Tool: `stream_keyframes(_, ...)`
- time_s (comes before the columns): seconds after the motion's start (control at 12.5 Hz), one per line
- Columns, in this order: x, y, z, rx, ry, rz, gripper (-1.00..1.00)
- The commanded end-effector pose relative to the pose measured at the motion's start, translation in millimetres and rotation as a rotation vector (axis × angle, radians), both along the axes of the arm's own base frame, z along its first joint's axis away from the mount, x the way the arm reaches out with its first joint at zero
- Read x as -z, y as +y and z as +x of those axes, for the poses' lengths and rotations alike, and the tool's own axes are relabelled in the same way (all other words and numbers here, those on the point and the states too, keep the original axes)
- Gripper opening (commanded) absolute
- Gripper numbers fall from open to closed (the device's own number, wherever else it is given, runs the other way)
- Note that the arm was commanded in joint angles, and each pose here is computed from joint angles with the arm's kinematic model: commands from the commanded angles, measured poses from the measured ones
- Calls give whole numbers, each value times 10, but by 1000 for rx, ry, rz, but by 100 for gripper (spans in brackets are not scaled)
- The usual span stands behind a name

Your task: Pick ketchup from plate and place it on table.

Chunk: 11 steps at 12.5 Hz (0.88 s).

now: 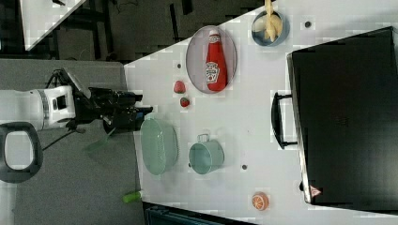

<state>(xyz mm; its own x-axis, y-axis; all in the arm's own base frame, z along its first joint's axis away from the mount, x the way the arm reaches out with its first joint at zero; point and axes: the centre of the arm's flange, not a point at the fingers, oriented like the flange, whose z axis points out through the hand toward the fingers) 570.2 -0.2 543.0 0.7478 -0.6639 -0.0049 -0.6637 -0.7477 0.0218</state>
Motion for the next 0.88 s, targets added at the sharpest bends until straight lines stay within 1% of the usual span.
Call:
stream_keyframes(0.08, -519, -261, -596, 141, 36, 27, 58)
stream_keyframes(0.24, -383, -231, -518, 97, 57, 30, 100)
stream_keyframes(0.48, 4, -135, -272, 40, 90, 37, 100)
stream_keyframes(0.64, 325, -13, -68, 0, 96, 44, 100)
stream_keyframes(0.88, 882, 173, 211, -121, 106, 63, 100)
